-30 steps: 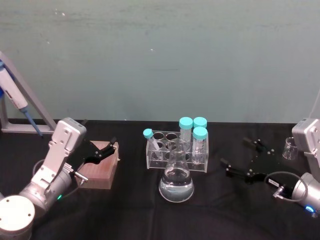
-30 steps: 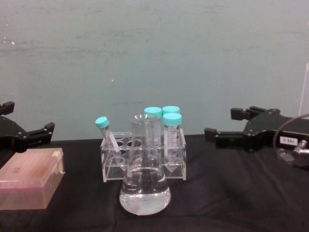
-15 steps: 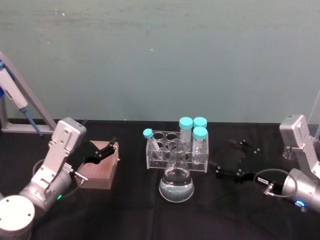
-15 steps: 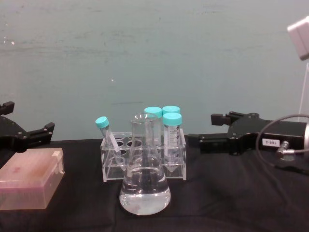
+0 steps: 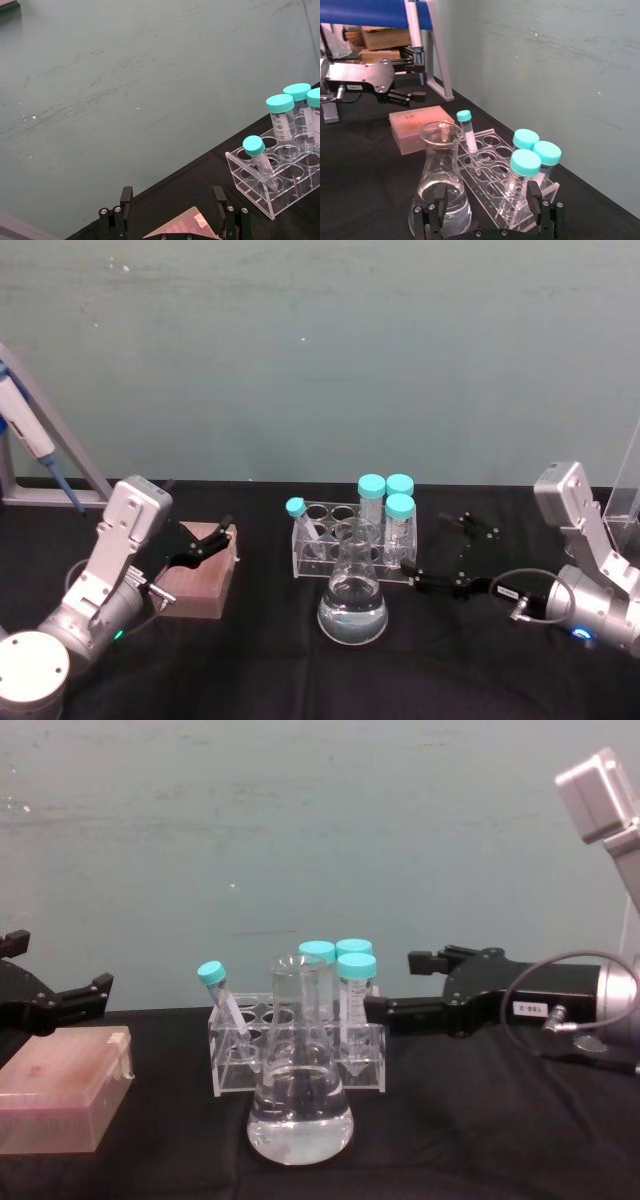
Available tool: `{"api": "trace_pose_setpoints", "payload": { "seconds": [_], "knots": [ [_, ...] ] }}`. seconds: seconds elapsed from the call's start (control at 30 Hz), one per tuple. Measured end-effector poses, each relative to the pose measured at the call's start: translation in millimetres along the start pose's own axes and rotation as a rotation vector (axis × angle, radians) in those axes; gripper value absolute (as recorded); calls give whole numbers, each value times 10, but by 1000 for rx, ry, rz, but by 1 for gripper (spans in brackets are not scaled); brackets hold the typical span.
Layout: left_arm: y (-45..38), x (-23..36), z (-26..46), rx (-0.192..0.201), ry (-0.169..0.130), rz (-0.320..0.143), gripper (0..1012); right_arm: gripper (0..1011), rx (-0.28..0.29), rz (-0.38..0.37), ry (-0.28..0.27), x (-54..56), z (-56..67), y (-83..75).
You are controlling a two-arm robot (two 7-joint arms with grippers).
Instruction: Place the experimental apparatus aside using one hand.
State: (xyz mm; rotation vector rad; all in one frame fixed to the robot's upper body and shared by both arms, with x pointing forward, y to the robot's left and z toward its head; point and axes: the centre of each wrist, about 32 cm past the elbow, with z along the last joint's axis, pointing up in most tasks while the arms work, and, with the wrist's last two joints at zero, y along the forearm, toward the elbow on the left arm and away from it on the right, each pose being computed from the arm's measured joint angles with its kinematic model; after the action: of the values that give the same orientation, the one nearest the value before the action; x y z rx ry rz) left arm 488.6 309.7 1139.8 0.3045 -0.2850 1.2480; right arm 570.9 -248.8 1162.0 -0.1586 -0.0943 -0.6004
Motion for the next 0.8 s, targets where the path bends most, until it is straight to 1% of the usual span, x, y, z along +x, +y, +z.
{"api": "trace_pose_setpoints", "payload": {
  "seconds": [0.07,0.13,0.4,0.8],
  "knots": [
    [0,0,0,0,0,0,1000,1004,-1,10,-2,7,5,20],
    [0,0,0,0,0,0,1000,1004,1,37,2,16,15,58],
    [0,0,0,0,0,0,1000,1004,11,91,9,7,24,138],
    [0,0,0,0,0,0,1000,1004,20,138,8,5,42,240]
  ]
}}
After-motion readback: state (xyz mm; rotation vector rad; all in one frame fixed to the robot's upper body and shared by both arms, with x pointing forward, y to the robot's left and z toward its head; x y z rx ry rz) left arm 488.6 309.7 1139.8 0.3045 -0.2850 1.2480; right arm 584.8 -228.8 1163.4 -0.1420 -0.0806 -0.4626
